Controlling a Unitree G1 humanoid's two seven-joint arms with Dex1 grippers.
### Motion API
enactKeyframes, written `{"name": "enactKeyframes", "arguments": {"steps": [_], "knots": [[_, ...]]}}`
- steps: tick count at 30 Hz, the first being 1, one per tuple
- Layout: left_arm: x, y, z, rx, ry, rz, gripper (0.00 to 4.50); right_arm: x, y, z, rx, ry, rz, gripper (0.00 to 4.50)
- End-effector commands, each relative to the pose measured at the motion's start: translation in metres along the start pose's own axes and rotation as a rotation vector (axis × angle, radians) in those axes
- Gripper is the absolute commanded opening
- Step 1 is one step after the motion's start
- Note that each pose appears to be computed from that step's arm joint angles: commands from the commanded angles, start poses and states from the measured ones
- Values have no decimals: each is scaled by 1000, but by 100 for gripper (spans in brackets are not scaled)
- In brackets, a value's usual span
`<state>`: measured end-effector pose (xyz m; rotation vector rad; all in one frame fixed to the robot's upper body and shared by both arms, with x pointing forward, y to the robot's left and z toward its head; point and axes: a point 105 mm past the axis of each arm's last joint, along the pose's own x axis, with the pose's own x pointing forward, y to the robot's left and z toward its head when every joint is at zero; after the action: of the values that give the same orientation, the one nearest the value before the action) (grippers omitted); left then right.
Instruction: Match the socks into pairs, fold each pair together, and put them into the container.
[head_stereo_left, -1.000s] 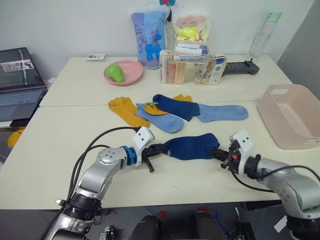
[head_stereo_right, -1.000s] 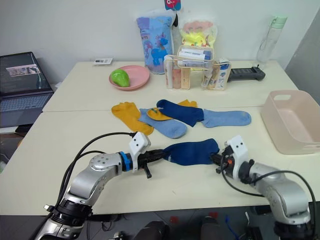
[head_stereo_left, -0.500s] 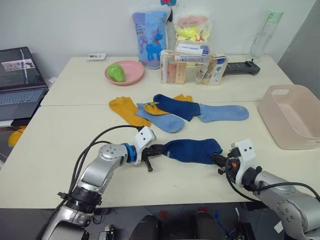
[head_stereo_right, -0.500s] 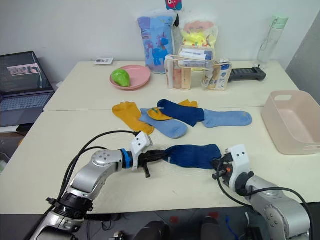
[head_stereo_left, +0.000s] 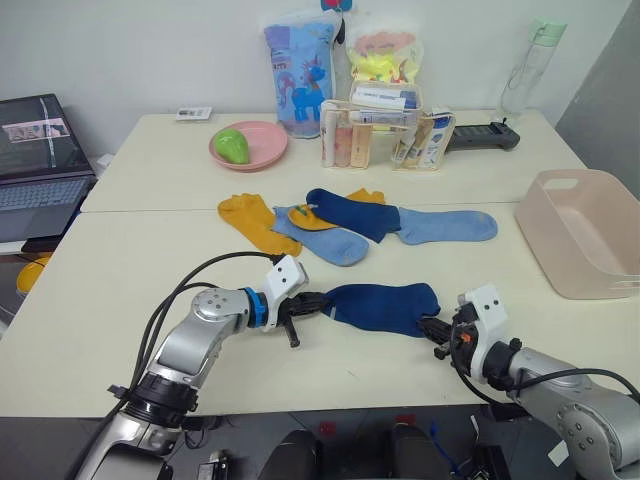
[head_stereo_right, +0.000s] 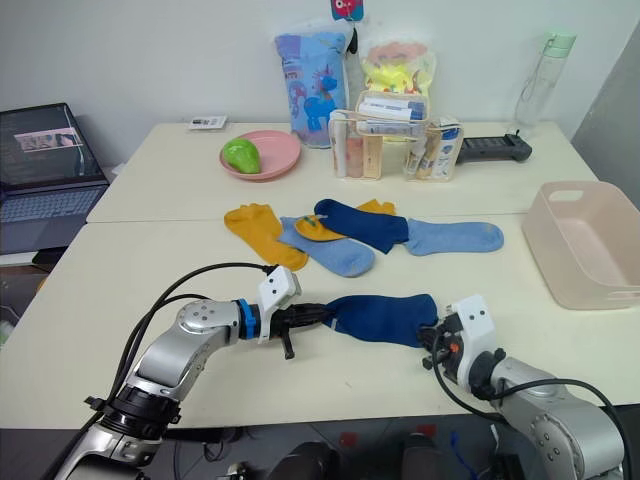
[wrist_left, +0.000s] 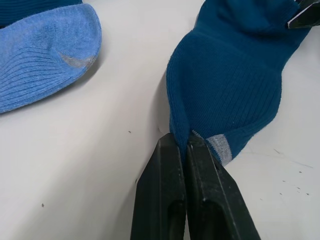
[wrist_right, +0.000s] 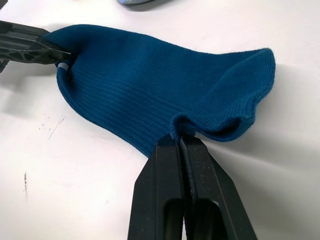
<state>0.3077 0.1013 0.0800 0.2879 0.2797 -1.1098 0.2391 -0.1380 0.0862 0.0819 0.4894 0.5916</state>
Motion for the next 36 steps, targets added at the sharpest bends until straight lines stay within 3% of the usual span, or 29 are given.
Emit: {"name": "enactKeyframes", "arguments": {"steps": [1, 6, 10, 11, 13, 15, 22, 28, 29, 32, 36], "knots": [[-11, 13, 10, 31, -54, 64, 102, -13, -6, 9, -50, -21, 24, 103], [-33, 27, 20, 67, -90, 94, 264, -31, -19, 17, -155, 14, 36, 279], [-44, 25, 18, 213, -53, 56, 394, -44, -13, 11, -314, 101, 164, 421], [-45, 19, 21, 260, -62, 21, 424, -46, -13, 10, -432, 128, 193, 423], [-41, 4, 26, 384, -75, -76, 424, -44, -15, 8, -687, 175, 239, 423], [-33, -7, 29, 461, -85, -136, 424, -40, -15, 7, -819, 171, 280, 423], [-4, -27, 23, 613, -68, -247, 424, -21, -18, 2, -978, 151, 380, 423], [4, -23, 12, 640, -20, -251, 424, -11, -24, -2, -1054, 166, 414, 423], [4, -20, 8, 639, 3, -244, 406, -7, -25, -1, -1057, 163, 413, 423], [4, -17, 2, 631, 38, -245, 344, 0, -27, 1, -1087, 159, 429, 357], [4, -14, 1, 634, 49, -241, 216, 3, -28, 2, -1119, 162, 438, 213]]}}
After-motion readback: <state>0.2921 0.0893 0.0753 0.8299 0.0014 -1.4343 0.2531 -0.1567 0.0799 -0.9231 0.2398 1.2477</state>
